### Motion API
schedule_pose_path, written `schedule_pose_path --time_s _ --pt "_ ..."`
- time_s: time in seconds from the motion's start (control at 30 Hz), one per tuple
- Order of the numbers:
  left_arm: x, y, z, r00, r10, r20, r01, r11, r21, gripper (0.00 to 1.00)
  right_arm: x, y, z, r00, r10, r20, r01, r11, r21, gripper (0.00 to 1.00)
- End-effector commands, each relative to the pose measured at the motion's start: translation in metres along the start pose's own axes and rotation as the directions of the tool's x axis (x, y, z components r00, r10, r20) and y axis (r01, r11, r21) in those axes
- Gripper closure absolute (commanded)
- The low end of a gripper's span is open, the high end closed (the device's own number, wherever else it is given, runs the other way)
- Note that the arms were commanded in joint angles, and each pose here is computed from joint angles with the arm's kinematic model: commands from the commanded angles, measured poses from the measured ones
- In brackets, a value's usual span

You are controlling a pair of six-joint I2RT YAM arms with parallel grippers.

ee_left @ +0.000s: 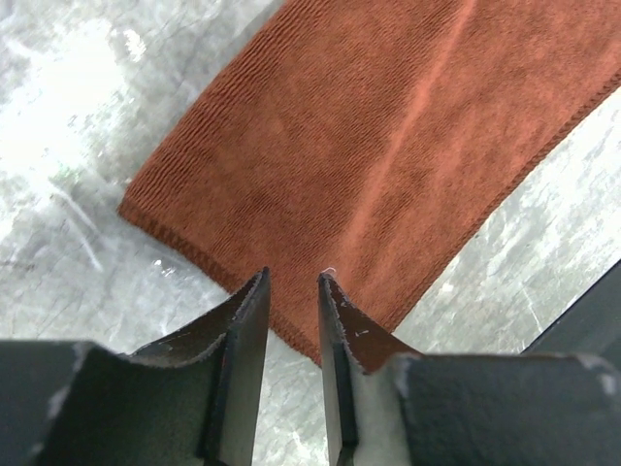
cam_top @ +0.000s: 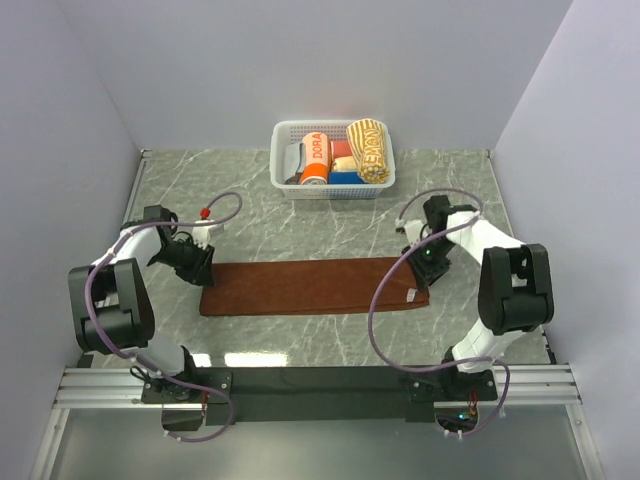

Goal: Roll the towels
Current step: Fold the towel

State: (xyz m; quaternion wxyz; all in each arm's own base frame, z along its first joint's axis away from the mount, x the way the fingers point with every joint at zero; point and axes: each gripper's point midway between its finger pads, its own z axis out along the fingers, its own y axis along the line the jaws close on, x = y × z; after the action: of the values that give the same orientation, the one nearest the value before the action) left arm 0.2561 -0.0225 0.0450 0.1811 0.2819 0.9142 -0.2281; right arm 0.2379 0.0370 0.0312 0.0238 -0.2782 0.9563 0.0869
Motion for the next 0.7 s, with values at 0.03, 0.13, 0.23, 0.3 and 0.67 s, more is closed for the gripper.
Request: schedule_pose_path --time_s 0.03,0.13,0.23,0.3,0.67 --pt "-0.022 -0.006 -0.004 0.998 0.023 0.064 -0.024 1.000 0.009 0.66 -0.026 -0.009 -0.025 0.992 0.089 0.094 -0.084 0.995 -0.047 0.54" --pt "-0.026 -0.006 -0.006 0.997 0.024 0.080 -0.024 1.000 0.006 0.63 -0.035 -0.011 -0.031 0.982 0.140 0.124 -0.137 0.990 -0.034 0.50" --pt "-0.031 -0.003 -0.007 0.996 0.016 0.093 -0.015 1.000 -0.008 0.60 -0.038 -0.021 -0.025 0.961 0.250 0.117 -0.253 0.967 0.015 0.52" --pt "-0.034 -0.001 -0.008 0.994 0.014 0.109 -0.012 1.000 -0.021 0.59 -0.039 -0.026 -0.021 0.949 0.294 0.116 -0.300 0.953 0.035 0.53" --pt "-0.036 0.001 -0.011 0.992 0.024 0.121 -0.018 0.998 -0.055 0.52 -0.021 -0.016 0.015 0.919 0.394 0.003 -0.393 0.916 0.085 0.54"
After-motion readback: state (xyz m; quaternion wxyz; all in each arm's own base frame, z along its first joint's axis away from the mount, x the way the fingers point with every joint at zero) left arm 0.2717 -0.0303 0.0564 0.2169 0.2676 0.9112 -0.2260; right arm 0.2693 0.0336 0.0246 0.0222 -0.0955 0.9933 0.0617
